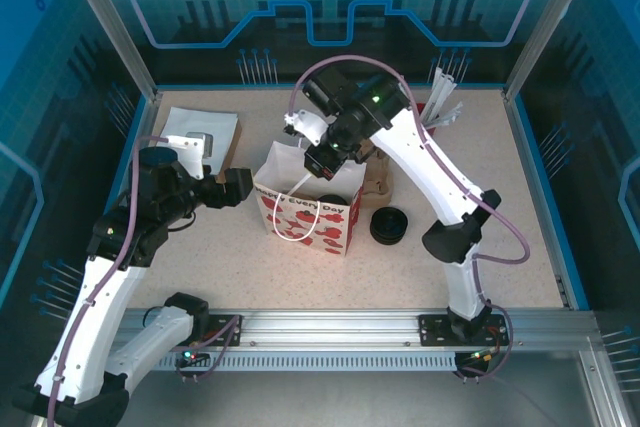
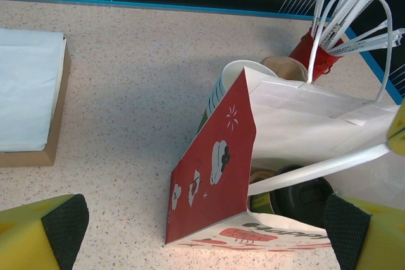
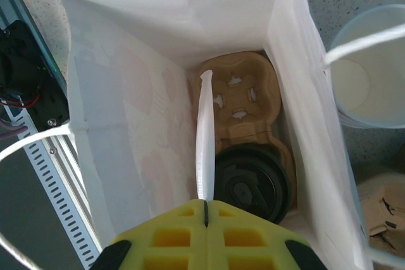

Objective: Pack the takeout coffee

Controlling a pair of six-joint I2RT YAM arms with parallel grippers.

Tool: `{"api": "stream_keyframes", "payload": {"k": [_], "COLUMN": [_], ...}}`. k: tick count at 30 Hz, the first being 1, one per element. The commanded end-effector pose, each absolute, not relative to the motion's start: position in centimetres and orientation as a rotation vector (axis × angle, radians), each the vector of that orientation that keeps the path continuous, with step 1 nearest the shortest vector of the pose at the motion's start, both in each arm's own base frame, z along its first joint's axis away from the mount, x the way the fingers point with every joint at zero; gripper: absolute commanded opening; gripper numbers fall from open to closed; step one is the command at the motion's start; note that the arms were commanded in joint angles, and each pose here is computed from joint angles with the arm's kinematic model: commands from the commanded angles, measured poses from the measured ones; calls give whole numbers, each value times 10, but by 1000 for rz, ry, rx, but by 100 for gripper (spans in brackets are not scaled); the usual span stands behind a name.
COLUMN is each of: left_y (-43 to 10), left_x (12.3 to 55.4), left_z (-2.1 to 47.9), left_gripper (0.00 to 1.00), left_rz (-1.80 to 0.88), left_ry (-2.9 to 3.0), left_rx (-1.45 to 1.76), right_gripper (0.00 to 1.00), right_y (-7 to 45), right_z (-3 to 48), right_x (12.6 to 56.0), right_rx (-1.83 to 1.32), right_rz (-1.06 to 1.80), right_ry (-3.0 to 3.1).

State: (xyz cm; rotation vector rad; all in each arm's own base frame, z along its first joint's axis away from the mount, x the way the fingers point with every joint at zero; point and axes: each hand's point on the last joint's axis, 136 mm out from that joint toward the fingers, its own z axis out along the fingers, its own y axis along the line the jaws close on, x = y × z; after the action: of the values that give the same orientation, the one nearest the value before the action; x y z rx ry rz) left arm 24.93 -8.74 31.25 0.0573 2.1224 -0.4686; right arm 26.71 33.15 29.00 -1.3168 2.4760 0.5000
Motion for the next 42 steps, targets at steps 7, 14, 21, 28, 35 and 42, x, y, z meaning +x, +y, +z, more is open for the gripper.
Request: {"api": "stream_keyframes", "payload": {"k": [7,14,21,28,35,42], "left_y": [-84,-84,-84,-84,-84,-83], "left_x": [248,248,247,247,246,247], "left_z": [308,307,308,308,311,313], "left_gripper": [99,99,99,99,99,99], "left_rz": [-448,-452,-452,-453,-458,-464], "left_ry": [2130,2131,2125,2126,2121,2136], "left_rx": [60,57,54,52,50,14], "right_gripper": [3,3,5,11,27,42], "right_y": [351,359,364,364,360,347], "right_z": [269,251,237,238,257,290], "right_x": [264,266,266,265,267,270], "right_rx": [-1399,-1425,-1433,-1430,-1387,-1292], "right_rz": [503,496,514,511,507,512], "right_ry": [2487,2522,2557,2563,2517,2464]}}
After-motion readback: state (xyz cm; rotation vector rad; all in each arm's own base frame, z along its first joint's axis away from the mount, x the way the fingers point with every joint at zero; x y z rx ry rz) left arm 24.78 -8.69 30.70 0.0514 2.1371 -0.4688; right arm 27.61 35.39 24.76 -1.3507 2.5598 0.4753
